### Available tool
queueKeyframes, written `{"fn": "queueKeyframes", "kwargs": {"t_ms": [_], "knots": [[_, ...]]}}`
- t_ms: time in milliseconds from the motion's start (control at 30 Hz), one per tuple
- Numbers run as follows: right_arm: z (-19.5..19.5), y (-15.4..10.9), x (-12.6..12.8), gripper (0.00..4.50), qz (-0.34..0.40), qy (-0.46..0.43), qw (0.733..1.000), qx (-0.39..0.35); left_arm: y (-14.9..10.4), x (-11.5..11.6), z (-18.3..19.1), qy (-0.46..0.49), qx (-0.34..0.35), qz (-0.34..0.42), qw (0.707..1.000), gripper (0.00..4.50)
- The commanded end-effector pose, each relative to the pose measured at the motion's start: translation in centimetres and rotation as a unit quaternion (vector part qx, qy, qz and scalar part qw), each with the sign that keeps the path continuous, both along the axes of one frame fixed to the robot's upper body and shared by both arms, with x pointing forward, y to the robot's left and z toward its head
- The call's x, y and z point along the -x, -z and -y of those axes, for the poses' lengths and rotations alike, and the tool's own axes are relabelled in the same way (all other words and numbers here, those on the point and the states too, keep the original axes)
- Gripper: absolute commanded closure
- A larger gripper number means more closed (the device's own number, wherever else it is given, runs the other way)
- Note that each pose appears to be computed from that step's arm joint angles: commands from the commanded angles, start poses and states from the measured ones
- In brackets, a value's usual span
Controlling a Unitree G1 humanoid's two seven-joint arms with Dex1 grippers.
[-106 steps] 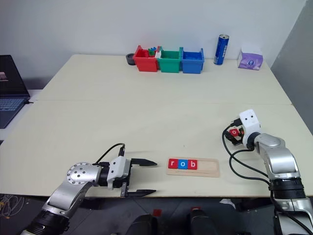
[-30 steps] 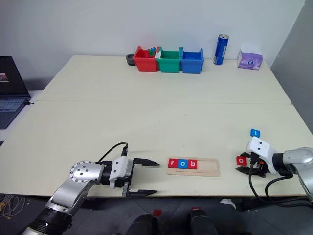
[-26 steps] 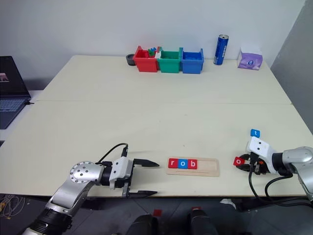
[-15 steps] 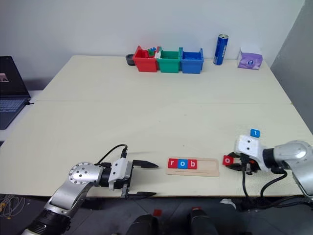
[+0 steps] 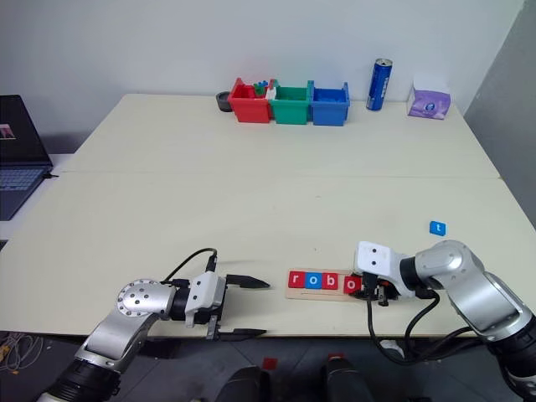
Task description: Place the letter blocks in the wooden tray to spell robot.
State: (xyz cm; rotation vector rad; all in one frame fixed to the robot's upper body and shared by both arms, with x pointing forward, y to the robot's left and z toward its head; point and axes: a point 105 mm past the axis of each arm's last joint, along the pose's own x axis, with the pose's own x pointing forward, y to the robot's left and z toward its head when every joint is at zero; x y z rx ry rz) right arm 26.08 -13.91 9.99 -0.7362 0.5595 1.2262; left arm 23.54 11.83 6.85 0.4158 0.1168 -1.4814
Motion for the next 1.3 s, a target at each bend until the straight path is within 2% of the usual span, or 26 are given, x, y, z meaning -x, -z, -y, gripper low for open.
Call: {"fn": "queueKeyframes", "kwargs": {"t_ms": [33, 267, 733, 1000, 1033, 1200, 1300], "knots": [[-0.7, -0.6, -0.5, 3.06, 0.019, -0.009, 1.0, 0.001, -0.6, 0.1, 0.3, 0.001, 0.009, 0.017, 1.0, 0.0], [-0.6, -0.7, -1.3, 3.06, 0.022, 0.0, 1.0, 0.0, -0.5, 0.2, 0.5, -0.002, 0.012, 0.018, 1.0, 0.0], [-0.7, -0.6, -1.3, 3.06, 0.016, -0.011, 1.0, 0.009, -0.6, 0.4, 0.7, -0.004, 0.014, 0.019, 1.0, 0.0], [-0.8, -1.0, -1.7, 0.23, 0.029, -0.007, 1.0, 0.005, -0.7, 0.5, 0.7, -0.003, 0.014, 0.018, 1.0, 0.0], [-0.9, -1.3, -1.8, 0.01, 0.034, -0.003, 0.999, -0.001, -0.7, 0.5, 0.7, -0.003, 0.014, 0.018, 1.0, 0.0], [-0.9, -3.6, -2.2, 0.01, 0.052, 0.025, 0.997, -0.044, -0.7, 0.4, 0.7, -0.004, 0.014, 0.019, 1.0, 0.0], [-0.1, -3.9, -1.9, 0.01, 0.053, 0.047, 0.996, -0.049, -0.7, 0.4, 0.7, -0.003, 0.014, 0.018, 1.0, 0.0]]}}
